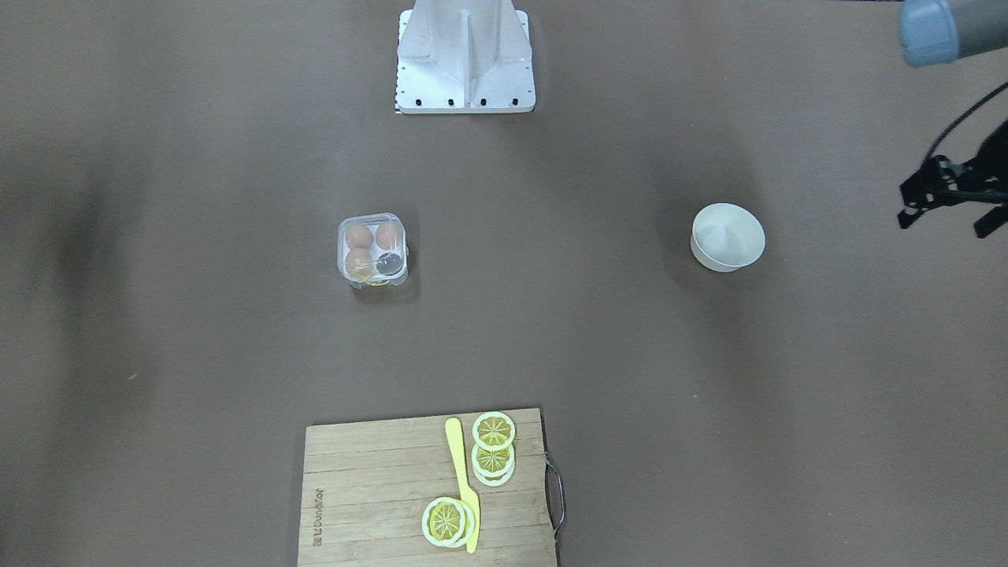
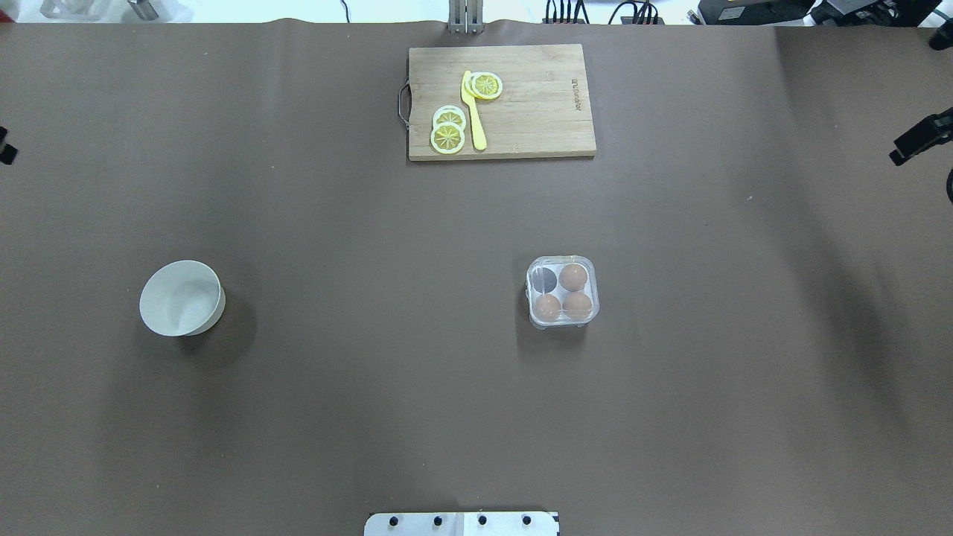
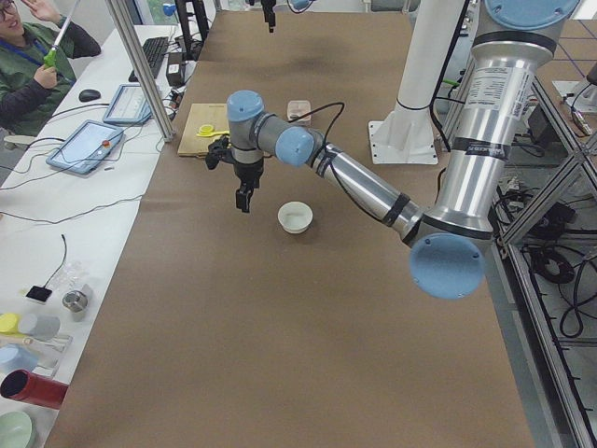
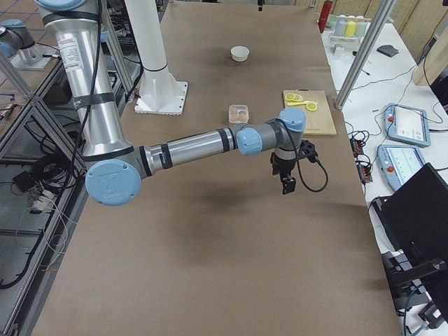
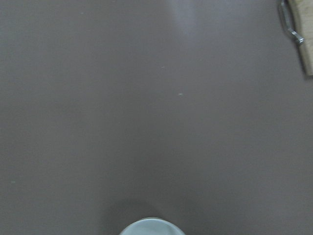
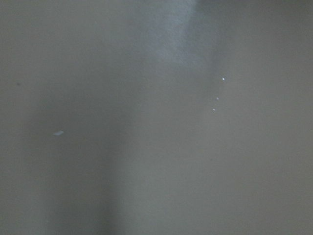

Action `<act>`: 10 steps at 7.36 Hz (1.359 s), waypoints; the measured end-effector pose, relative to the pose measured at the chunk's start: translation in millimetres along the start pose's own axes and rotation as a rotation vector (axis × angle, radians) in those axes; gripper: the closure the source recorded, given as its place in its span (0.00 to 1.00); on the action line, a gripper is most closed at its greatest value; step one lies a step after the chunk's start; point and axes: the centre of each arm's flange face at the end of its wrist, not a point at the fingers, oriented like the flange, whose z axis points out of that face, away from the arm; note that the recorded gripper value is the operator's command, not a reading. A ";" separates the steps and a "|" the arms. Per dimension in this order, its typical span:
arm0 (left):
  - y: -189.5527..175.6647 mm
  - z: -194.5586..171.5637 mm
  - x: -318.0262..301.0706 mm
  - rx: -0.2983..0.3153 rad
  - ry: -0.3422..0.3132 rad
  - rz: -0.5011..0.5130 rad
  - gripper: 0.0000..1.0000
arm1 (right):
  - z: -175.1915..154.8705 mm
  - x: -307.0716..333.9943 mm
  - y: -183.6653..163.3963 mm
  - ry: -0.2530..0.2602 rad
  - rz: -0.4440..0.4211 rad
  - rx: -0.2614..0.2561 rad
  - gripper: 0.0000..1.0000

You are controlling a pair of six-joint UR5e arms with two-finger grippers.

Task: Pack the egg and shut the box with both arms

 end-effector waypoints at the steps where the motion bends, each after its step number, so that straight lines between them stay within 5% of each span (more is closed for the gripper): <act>1: 19.3 3.1 -61.4 -0.017 -0.015 -0.017 0.02 | 1.3 33.5 25.0 -0.015 0.039 -0.011 0.00; 5: 99.7 22.0 -196.0 -0.081 -0.022 0.125 0.02 | 13.8 86.6 89.4 -0.068 0.130 -0.018 0.00; 8: 110.5 33.0 -211.9 -0.072 -0.011 -0.035 0.02 | 5.0 90.0 98.4 -0.093 0.146 0.000 0.00; 10: 106.2 34.5 -213.0 -0.065 -0.010 -0.049 0.02 | 7.4 93.4 102.9 -0.081 0.148 -0.003 0.00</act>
